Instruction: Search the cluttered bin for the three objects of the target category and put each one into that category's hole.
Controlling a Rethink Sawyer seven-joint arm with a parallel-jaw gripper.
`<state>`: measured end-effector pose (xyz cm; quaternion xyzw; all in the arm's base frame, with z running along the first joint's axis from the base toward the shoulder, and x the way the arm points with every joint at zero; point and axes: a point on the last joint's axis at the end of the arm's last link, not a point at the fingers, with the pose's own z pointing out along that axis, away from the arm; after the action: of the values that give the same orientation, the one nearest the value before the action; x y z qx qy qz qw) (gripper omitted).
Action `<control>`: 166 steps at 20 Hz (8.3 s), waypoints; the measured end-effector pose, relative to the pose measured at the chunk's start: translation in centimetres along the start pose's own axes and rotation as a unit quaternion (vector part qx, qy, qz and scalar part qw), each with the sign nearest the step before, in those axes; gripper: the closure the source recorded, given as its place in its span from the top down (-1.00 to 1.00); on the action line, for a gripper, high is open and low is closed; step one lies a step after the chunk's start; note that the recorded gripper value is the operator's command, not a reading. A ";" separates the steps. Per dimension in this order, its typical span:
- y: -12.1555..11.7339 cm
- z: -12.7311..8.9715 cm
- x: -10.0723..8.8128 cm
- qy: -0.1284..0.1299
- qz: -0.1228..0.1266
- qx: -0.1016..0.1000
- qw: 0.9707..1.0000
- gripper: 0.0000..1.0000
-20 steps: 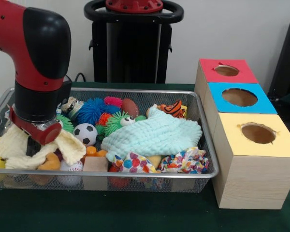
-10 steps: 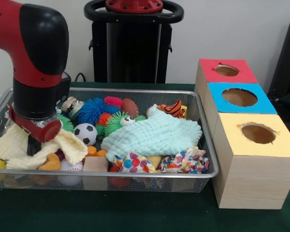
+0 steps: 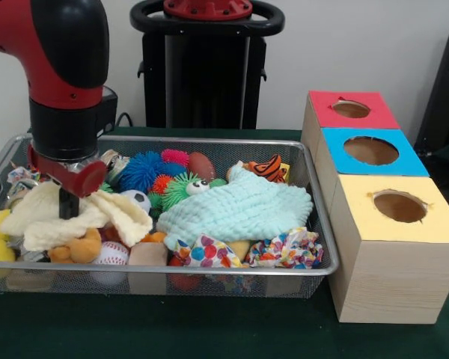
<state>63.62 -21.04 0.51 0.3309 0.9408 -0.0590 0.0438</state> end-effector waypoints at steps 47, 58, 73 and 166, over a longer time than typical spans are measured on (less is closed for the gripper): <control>8.6 -0.4 7.8 0.039 -0.141 -0.062 0.987 -1.00; 9.6 -0.5 9.1 0.043 -0.157 -0.063 0.985 -1.00; 9.3 -0.5 9.2 0.036 -0.171 -0.057 0.983 -1.00; 15.1 -0.9 15.2 0.028 -0.214 -0.075 0.973 1.00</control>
<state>61.23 0.21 -1.68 0.1190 0.9924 0.0135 0.0284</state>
